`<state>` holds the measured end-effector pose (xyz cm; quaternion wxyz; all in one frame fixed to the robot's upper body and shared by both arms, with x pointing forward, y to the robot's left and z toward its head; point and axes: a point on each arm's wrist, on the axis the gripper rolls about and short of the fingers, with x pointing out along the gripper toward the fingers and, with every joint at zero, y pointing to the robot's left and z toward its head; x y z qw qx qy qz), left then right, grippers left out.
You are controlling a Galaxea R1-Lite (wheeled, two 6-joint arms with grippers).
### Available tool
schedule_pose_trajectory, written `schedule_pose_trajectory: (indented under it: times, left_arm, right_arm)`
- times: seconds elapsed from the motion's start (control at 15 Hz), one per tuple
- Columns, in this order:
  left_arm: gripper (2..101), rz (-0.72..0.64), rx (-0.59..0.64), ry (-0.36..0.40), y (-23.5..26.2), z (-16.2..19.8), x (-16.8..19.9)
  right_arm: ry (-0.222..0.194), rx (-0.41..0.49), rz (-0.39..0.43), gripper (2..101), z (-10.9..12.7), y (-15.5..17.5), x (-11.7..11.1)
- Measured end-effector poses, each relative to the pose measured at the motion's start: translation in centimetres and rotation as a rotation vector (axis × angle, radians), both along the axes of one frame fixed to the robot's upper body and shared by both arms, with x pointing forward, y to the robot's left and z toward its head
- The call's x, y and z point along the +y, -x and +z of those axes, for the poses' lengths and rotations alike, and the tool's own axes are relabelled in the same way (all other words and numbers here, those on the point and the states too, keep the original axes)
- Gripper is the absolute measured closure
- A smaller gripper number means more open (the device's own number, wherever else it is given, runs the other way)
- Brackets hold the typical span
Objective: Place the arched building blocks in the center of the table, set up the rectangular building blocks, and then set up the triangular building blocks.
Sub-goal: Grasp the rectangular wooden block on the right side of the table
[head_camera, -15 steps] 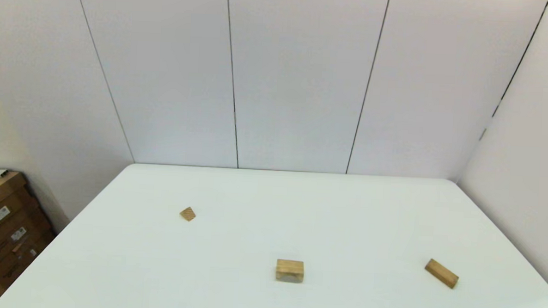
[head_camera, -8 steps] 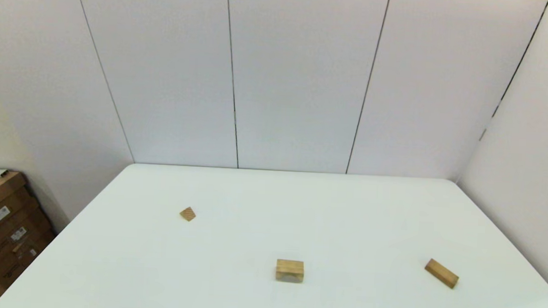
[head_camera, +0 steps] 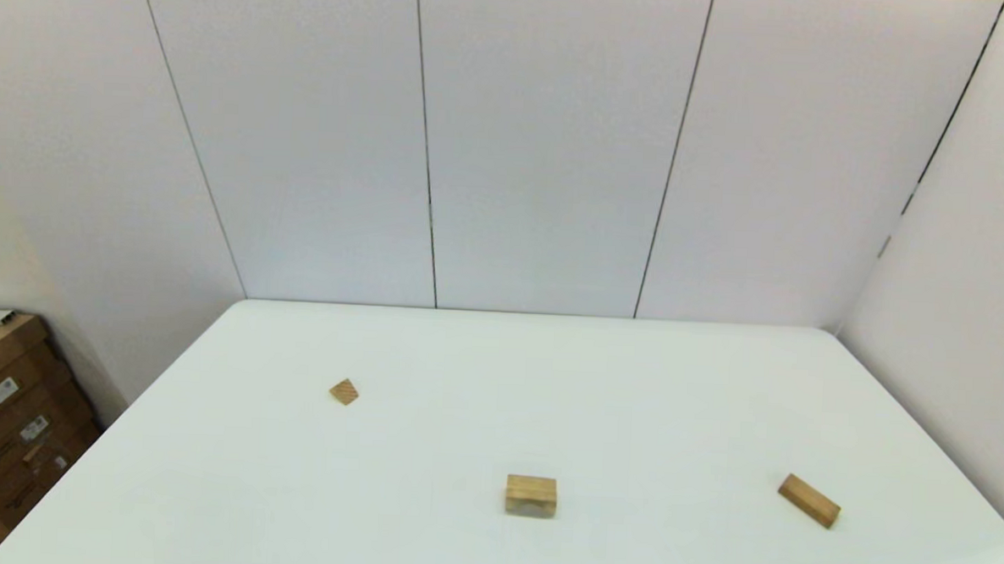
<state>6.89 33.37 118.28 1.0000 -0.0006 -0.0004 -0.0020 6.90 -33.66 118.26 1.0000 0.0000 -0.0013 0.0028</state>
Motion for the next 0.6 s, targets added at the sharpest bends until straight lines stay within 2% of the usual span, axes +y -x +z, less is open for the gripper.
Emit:
schedule_pose_trajectory:
  times: [0.6]
  left_arm:
    - [5.4,0.000,0.001,0.000,0.00,-0.01,0.00]
  right_arm:
    - [0.002,0.000,0.001,4.3,0.00,0.00,0.00]
